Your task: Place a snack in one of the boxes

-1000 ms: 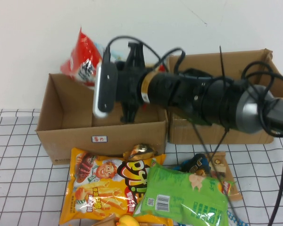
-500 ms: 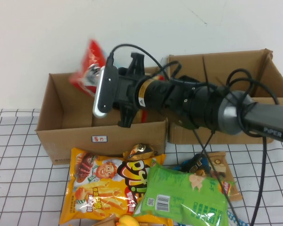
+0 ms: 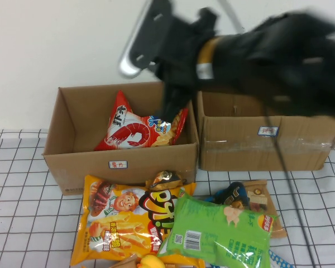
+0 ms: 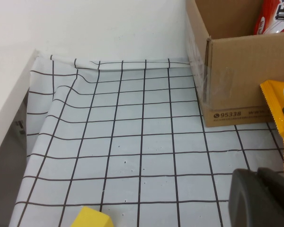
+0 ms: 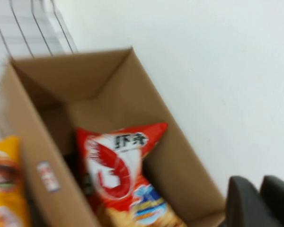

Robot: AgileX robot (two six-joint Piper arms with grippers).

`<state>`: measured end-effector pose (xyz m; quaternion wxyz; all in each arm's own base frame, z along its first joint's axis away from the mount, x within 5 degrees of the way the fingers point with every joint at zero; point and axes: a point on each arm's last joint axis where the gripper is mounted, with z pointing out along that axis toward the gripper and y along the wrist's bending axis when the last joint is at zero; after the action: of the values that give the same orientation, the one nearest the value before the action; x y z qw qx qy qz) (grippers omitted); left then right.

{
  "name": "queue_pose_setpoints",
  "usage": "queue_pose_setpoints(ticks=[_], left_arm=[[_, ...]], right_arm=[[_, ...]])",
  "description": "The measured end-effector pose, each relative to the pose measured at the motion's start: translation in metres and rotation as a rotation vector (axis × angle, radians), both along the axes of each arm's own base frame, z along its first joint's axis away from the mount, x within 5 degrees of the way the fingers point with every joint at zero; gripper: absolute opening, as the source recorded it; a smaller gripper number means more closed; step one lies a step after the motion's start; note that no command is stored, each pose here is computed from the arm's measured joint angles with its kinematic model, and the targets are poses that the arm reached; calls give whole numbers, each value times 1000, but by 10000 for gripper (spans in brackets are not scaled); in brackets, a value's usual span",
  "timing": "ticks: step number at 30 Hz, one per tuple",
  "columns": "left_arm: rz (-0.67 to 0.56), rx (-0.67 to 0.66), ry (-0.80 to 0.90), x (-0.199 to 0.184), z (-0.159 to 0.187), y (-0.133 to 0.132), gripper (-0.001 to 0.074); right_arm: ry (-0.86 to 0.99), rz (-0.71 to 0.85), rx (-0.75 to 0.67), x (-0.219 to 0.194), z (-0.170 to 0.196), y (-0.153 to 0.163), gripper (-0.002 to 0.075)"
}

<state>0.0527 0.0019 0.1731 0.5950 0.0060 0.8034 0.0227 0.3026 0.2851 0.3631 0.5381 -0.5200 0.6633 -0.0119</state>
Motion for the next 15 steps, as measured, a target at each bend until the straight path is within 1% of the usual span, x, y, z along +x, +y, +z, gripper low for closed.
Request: queue_pose_setpoints(ticks=[2, 5, 8, 15], left_arm=[[0, 0, 0, 0, 0, 0, -3], [0, 0, 0, 0, 0, 0, -3], [0, 0, 0, 0, 0, 0, -3], [0, 0, 0, 0, 0, 0, -3]], right_arm=[[37, -13, 61, -21, 11, -18, 35], [93, -18, 124, -50, 11, -42, 9], [125, -21, 161, -78, 10, -68, 3], [136, -18, 268, -141, 11, -128, 0]])
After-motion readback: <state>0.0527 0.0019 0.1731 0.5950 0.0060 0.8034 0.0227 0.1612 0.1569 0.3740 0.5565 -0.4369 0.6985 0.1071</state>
